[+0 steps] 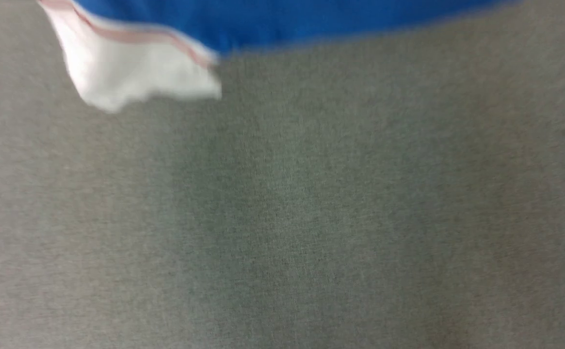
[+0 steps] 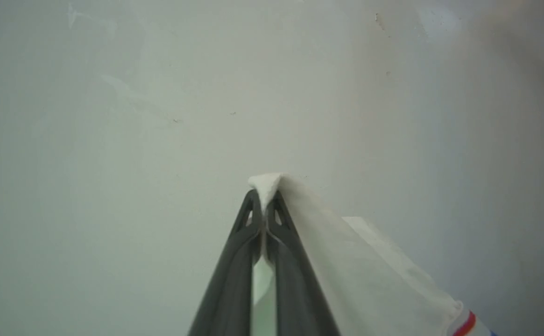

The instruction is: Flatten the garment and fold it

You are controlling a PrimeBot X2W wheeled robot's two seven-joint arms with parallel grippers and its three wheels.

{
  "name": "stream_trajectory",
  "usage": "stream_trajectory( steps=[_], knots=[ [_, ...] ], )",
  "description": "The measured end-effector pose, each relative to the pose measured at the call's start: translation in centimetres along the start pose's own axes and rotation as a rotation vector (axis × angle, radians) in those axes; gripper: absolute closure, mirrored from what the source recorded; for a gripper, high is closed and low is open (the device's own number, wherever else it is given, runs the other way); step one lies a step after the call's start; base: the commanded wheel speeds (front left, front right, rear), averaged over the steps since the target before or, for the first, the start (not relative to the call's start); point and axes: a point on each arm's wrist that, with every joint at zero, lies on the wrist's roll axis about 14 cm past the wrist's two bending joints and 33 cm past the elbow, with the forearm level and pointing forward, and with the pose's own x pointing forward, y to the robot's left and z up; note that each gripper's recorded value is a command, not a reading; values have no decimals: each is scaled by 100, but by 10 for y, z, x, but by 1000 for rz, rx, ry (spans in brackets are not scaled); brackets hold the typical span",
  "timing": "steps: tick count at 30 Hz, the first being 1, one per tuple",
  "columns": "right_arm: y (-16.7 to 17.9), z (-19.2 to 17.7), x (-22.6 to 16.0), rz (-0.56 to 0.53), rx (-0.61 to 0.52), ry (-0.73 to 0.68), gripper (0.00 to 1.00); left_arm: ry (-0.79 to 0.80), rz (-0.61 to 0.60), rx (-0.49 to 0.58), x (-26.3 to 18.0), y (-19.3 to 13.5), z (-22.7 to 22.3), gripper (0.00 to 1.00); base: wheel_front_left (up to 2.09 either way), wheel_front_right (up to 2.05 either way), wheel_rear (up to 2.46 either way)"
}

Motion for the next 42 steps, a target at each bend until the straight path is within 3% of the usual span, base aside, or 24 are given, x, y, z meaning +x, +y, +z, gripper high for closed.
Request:
stream_trajectory(
  steps=[5,10,13,21,30,39,42],
  knots=[
    [9,-56,38,6,-31,18,100,-100,27,-5,17,-3,-37,100,0,0,0],
    [23,-134,58,42,-49,102,100,-82,-23,10,10,-16,-114,100,0,0,0],
    [26,-178,61,61,-69,147,100,-91,-39,19,-1,-19,-152,100,0,0,0],
    [46,-274,41,145,10,255,100,-5,13,-98,-58,-20,-240,100,0,0,0],
    [50,-273,-28,218,117,278,100,40,75,-228,-140,-25,-224,100,0,0,0],
    [46,-272,-135,171,240,402,100,318,51,-373,-261,-51,-197,100,0,0,0],
    [52,-270,-171,157,285,447,100,474,52,-421,-309,-58,-193,100,0,0,0]
  ],
)
